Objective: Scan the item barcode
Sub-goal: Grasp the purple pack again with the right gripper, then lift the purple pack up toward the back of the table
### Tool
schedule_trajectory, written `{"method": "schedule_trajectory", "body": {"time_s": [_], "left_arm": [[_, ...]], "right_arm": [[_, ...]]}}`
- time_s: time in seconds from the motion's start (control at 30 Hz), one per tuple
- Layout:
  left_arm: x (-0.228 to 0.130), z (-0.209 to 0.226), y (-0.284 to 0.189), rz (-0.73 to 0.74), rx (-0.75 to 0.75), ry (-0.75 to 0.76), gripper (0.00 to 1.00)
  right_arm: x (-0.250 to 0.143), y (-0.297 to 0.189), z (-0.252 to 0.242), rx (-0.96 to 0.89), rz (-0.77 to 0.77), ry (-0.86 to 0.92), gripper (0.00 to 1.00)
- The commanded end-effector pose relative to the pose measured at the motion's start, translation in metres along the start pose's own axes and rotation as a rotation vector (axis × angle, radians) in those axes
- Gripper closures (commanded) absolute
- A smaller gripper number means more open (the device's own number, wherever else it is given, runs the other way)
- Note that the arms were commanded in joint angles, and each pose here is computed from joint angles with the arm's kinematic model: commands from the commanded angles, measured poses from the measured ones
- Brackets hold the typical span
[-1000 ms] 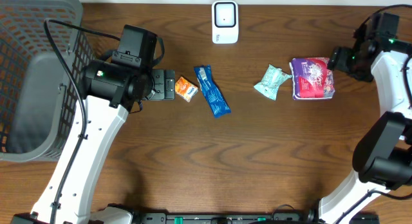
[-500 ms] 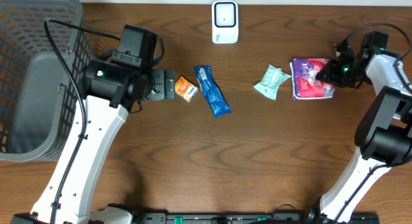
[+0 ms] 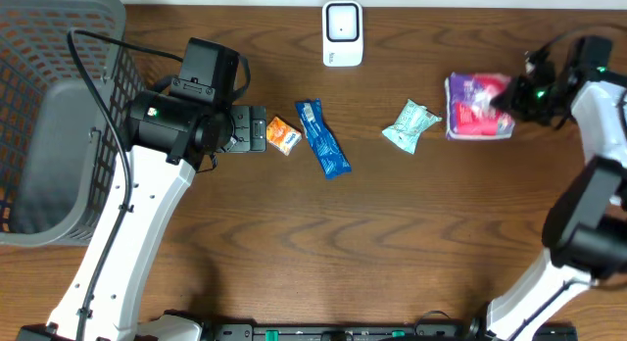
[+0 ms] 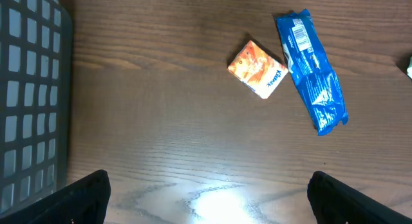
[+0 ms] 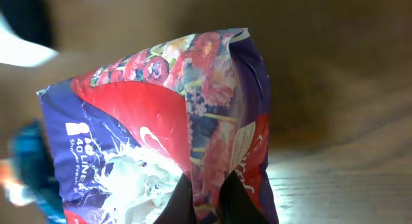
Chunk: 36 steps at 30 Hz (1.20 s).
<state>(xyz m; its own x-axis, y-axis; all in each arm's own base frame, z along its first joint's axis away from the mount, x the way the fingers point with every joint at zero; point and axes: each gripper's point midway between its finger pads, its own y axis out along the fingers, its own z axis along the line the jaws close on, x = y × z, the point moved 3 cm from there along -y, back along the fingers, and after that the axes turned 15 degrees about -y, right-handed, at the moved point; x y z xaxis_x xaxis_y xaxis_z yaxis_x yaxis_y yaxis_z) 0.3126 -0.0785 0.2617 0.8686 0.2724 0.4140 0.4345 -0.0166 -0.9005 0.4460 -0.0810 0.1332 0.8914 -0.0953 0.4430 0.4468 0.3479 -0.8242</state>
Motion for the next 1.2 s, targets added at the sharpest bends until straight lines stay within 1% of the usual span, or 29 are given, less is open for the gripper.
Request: {"method": "schedule_trajectory", "body": {"time_s": [0.0,0.03,0.17,0.2,0.3,0.4,0.53,0.57,0.6,0.7,0.73,0.83,0.9,0.97,1.07,1.17], "left_arm": [[0.002,0.002,0.001,-0.002,0.011,-0.013,0.02],[0.002,0.002,0.001,-0.002,0.011,-0.013,0.02],[0.002,0.002,0.001,-0.002,0.011,-0.013,0.02],[0.002,0.002,0.001,-0.002,0.011,-0.013,0.02],[0.002,0.002,0.001,-0.002,0.011,-0.013,0.02],[0.002,0.002,0.001,-0.002,0.011,-0.013,0.02],[0.002,0.002,0.001,-0.002,0.011,-0.013,0.02],[0.002,0.002,0.001,-0.002,0.011,-0.013,0.02],[0.002,0.002,0.001,-0.002,0.011,-0.013,0.02],[0.002,0.002,0.001,-0.002,0.011,-0.013,0.02],[0.002,0.002,0.001,-0.002,0.011,-0.013,0.02],[0.002,0.002,0.001,-0.002,0.011,-0.013,0.02],[0.002,0.002,0.001,-0.002,0.011,-0.013,0.02],[0.002,0.002,0.001,-0.002,0.011,-0.013,0.02],[0.002,0.002,0.001,-0.002,0.011,-0.013,0.02],[0.002,0.002,0.001,-0.002,0.011,-0.013,0.02]], "right_arm": [[0.019,-0.030,0.039,0.052,-0.085,-0.006,0.99],[0.020,-0.031,0.043,0.058,-0.087,0.002,0.99],[0.029,-0.027,0.076,0.197,-0.117,0.006,0.99],[0.039,-0.025,0.092,0.244,-0.148,0.024,0.99],[0.055,-0.020,0.117,0.292,-0.195,0.040,0.99],[0.073,-0.014,0.153,0.340,-0.258,0.014,0.99],[0.099,-0.002,0.207,0.332,-0.379,0.009,0.99],[0.101,-0.001,0.213,0.332,-0.395,0.003,0.99],[0.108,0.003,0.234,0.330,-0.451,-0.012,0.99],[0.117,0.012,0.259,0.330,-0.524,-0.011,0.99],[0.119,0.015,0.264,0.335,-0.537,0.002,0.99],[0.122,0.045,0.278,0.379,-0.551,0.058,0.99],[0.123,0.067,0.278,0.366,-0.548,0.063,0.99],[0.128,0.099,0.272,0.328,-0.541,0.077,0.99],[0.139,0.114,0.274,0.327,-0.554,0.051,0.99],[0.151,0.112,0.278,0.309,-0.588,-0.012,0.99]]}}
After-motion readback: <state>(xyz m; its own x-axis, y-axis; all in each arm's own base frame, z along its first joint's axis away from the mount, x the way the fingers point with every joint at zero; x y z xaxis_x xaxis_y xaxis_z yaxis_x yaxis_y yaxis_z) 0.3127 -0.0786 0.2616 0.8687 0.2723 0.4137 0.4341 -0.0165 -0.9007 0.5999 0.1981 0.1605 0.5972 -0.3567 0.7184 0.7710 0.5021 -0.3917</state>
